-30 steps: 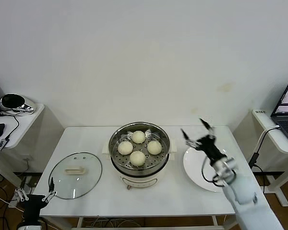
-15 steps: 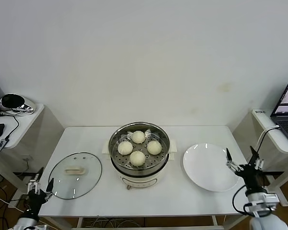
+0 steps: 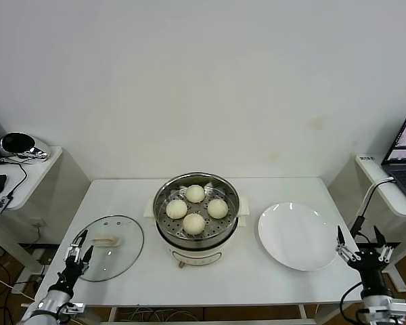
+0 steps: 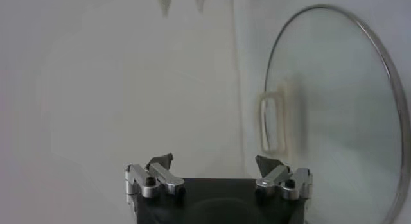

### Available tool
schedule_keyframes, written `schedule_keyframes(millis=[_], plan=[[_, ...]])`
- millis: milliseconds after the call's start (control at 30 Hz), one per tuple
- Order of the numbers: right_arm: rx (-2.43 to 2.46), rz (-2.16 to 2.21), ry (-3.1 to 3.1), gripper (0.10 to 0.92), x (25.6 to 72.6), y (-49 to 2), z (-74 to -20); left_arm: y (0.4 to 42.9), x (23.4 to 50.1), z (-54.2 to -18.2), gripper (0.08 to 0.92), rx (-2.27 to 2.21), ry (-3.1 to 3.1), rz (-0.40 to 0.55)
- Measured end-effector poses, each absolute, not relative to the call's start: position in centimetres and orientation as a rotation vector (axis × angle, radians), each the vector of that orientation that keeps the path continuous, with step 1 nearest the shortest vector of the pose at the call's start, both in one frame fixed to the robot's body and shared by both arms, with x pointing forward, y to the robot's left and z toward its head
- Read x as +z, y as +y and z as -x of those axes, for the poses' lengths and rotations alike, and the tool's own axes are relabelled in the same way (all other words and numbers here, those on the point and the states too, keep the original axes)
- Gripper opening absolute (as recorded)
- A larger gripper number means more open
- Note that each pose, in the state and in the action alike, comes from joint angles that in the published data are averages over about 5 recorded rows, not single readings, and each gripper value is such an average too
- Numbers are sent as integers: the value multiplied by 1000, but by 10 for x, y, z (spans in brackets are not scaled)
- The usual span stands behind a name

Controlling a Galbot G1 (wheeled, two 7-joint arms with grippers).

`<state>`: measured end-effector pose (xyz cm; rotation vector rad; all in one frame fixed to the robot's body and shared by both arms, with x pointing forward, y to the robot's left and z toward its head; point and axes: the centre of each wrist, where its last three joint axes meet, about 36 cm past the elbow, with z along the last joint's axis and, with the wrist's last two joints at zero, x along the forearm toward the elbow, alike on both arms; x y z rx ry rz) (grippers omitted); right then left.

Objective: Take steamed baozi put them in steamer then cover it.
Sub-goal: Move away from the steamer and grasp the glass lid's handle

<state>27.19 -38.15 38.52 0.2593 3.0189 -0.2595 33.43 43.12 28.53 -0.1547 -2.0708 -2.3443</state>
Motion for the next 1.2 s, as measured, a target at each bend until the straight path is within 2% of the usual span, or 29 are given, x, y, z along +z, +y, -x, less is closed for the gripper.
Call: schedule_keyframes(millis=[467, 967, 1067, 1200], plan=[[-292, -292, 3019, 823, 385, -384, -256, 422, 271, -372, 823, -2381, -2039, 230], [-293, -288, 3026, 823, 380, -383, -251, 433, 263, -401, 818, -2363, -2022, 232], [-289, -287, 3027, 823, 379, -382, -250, 435, 262, -403, 770, -2356, -2023, 237], [-283, -284, 3030, 823, 376, -380, -250, 437, 260, -405, 653, -2342, -2027, 251]])
